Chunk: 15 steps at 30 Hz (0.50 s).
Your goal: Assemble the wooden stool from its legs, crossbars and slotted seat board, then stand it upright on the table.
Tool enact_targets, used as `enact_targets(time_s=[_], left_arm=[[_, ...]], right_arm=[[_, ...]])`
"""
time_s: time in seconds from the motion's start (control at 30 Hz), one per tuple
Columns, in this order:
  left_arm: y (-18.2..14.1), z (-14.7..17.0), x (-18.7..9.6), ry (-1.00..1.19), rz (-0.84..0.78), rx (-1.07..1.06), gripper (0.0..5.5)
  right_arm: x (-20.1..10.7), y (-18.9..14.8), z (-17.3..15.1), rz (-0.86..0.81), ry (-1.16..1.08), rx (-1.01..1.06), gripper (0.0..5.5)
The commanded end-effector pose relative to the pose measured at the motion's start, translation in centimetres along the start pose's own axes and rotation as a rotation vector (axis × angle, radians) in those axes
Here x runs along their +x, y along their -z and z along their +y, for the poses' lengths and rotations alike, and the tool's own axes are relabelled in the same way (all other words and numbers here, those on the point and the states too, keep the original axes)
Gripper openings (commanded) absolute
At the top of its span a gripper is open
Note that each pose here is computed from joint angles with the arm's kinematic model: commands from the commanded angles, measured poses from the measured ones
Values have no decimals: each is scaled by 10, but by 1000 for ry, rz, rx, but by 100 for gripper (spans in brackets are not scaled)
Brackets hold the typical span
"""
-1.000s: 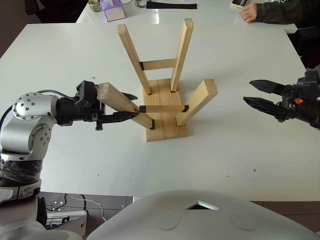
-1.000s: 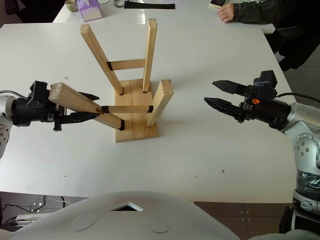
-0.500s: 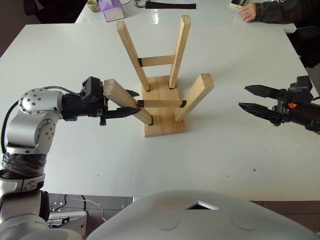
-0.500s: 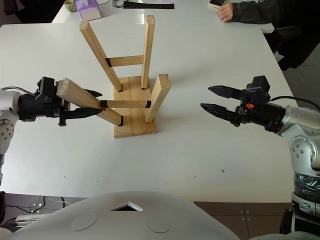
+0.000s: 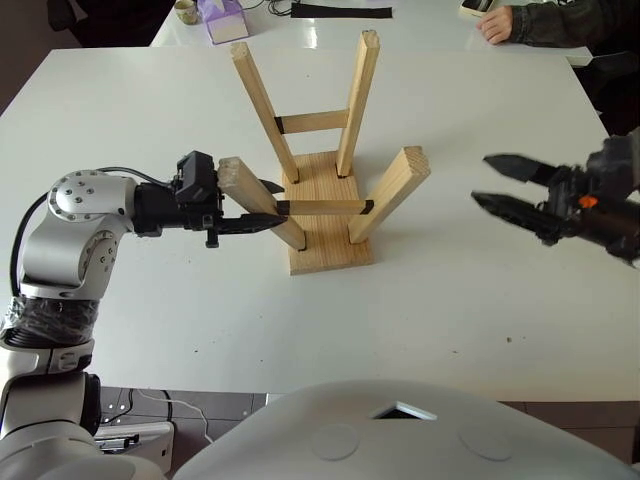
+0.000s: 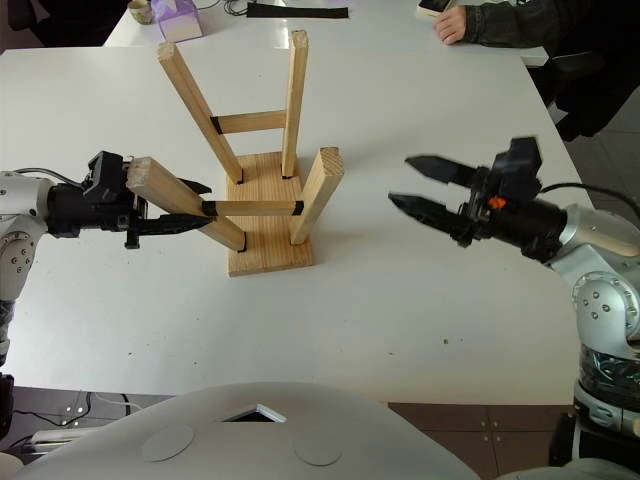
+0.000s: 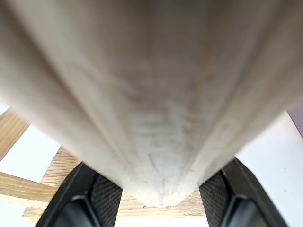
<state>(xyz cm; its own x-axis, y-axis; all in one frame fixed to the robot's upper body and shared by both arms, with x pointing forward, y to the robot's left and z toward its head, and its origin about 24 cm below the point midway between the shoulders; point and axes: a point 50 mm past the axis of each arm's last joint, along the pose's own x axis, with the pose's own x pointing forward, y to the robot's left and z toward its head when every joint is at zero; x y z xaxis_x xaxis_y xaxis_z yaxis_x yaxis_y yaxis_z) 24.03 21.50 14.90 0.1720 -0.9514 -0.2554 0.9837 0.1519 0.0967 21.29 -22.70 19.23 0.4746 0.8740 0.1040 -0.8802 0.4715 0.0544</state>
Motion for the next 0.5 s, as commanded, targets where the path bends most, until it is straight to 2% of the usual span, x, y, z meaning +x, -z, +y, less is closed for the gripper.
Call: enact_targets(time_s=[0.03,0.13,0.2,0.23,0.33,0.5], left_arm=[[21,-3,9,-14,92,-95,205],[17,-1,15,-40,74,-93,205],[14,0,19,-71,59,-93,205],[13,0,21,-92,52,-92,205],[10,-7,32,-94,44,-91,205],[4,-12,41,-90,39,-93,205]], right_arm=[[23,-40,15,-197,-4,-48,323],[45,-66,37,-335,-57,-39,323],[64,-69,48,-340,-33,-28,323],[77,-63,47,-292,29,-41,323],[104,-39,47,-187,188,-54,276],[129,-20,67,-140,136,-33,201]])
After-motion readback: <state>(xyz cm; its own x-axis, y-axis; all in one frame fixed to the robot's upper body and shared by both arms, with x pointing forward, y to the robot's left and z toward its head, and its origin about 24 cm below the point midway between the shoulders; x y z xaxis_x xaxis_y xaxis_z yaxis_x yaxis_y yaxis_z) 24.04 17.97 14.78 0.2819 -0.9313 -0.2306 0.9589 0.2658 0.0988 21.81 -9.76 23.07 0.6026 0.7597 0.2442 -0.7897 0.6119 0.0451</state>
